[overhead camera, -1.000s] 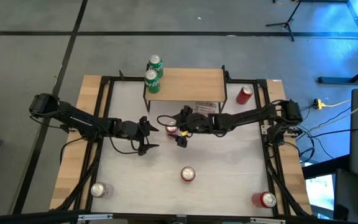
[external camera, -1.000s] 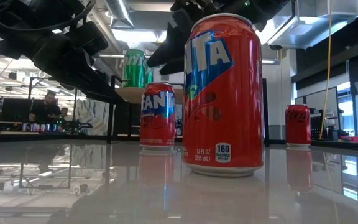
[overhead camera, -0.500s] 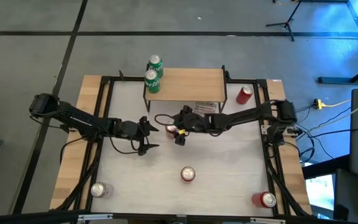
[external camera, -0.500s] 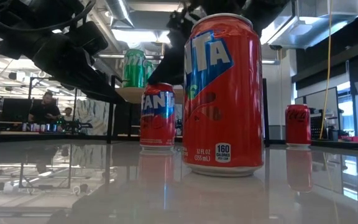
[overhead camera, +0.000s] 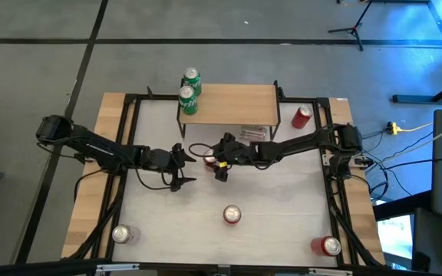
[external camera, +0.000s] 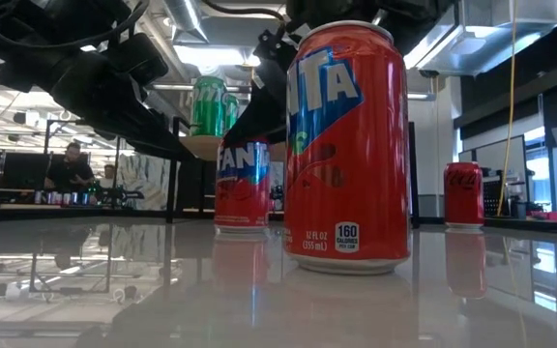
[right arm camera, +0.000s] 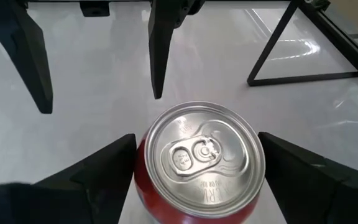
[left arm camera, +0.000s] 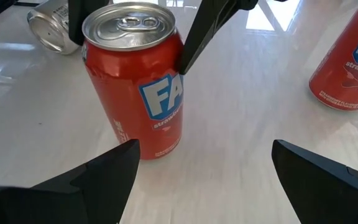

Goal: Place canned beverage on shelf
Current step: Put the top orange soda can on the shelf

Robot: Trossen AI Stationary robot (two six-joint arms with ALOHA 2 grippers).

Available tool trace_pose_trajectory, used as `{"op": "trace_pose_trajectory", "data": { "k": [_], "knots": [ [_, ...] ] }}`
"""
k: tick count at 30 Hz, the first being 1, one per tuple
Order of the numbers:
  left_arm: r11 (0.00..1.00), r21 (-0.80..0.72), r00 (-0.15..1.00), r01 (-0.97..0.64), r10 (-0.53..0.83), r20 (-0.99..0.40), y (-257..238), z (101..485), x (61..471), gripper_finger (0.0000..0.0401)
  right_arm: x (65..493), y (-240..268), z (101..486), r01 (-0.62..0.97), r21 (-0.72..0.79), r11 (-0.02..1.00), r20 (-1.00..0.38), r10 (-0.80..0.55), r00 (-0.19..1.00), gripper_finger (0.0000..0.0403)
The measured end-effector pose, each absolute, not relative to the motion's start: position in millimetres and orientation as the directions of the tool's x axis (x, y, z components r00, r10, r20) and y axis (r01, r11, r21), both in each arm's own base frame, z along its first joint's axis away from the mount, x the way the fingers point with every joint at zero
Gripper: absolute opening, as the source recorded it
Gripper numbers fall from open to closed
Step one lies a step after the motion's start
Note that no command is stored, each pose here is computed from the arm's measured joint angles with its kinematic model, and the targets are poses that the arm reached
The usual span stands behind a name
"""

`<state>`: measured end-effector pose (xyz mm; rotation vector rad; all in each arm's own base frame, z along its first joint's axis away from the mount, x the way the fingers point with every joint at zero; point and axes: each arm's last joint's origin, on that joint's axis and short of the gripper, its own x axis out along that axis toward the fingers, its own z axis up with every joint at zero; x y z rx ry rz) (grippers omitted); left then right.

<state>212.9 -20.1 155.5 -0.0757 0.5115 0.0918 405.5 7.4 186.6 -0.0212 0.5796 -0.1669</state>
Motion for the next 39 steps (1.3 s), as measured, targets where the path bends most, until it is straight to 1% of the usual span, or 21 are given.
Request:
{"op": "trace_pose_trajectory", "data": {
  "k": [7,9,14,16,18,22,25,27,31,39],
  "knots": [
    [0.993,-0.047,0.868,-0.106,0.069,-0.491,-20.0,155.5,213.0,0.0355,405.4,7.5,186.4,0.148,-0.069,0.987,-0.543,-0.162,0.824,0.0324],
    [0.993,-0.047,0.868,-0.106,0.069,-0.491,-20.0,155.5,213.0,0.0355,405.4,7.5,186.4,0.148,-0.07,0.987,-0.543,-0.162,0.824,0.0315],
    [0.993,-0.047,0.868,-0.106,0.069,-0.491,-20.0,155.5,213.0,0.0355,405.4,7.4,186.4,0.147,-0.073,0.986,-0.542,-0.163,0.824,0.0278],
    [0.993,-0.047,0.868,-0.106,0.069,-0.491,-20.0,155.5,213.0,0.0355,405.4,7.4,186.3,0.148,-0.074,0.986,-0.543,-0.165,0.824,0.0277],
    [0.993,-0.047,0.868,-0.106,0.069,-0.491,-20.0,155.6,213.0,0.0355,405.3,7.0,186.3,0.169,-0.07,0.983,-0.541,-0.18,0.822,0.0291],
    [0.993,-0.047,0.869,-0.105,0.069,-0.491,-20.1,155.6,213.0,0.0355,403.6,6.1,182.9,0.23,-0.071,0.971,-0.557,-0.23,0.798,0.0348],
    [0.993,-0.047,0.868,-0.105,0.069,-0.491,-20.0,155.5,213.0,0.0355,402.2,6.8,176.8,0.178,-0.049,0.983,-0.595,-0.172,0.785,0.0386],
    [0.993,-0.047,0.868,-0.105,0.069,-0.491,-20.0,155.6,213.0,0.0355,402.9,7.5,179.1,0.16,-0.044,0.986,-0.586,-0.156,0.795,0.0394],
    [0.993,-0.047,0.869,-0.105,0.069,-0.491,-20.0,155.7,213.1,0.0355,403.2,7.8,180.1,0.156,-0.046,0.987,-0.58,-0.153,0.8,0.0376],
    [0.993,-0.047,0.869,-0.105,0.069,-0.49,-20.0,155.8,213.2,0.0355,404.1,7.2,181.6,0.159,-0.079,0.984,-0.564,-0.175,0.807,0.0315]
  ]
}}
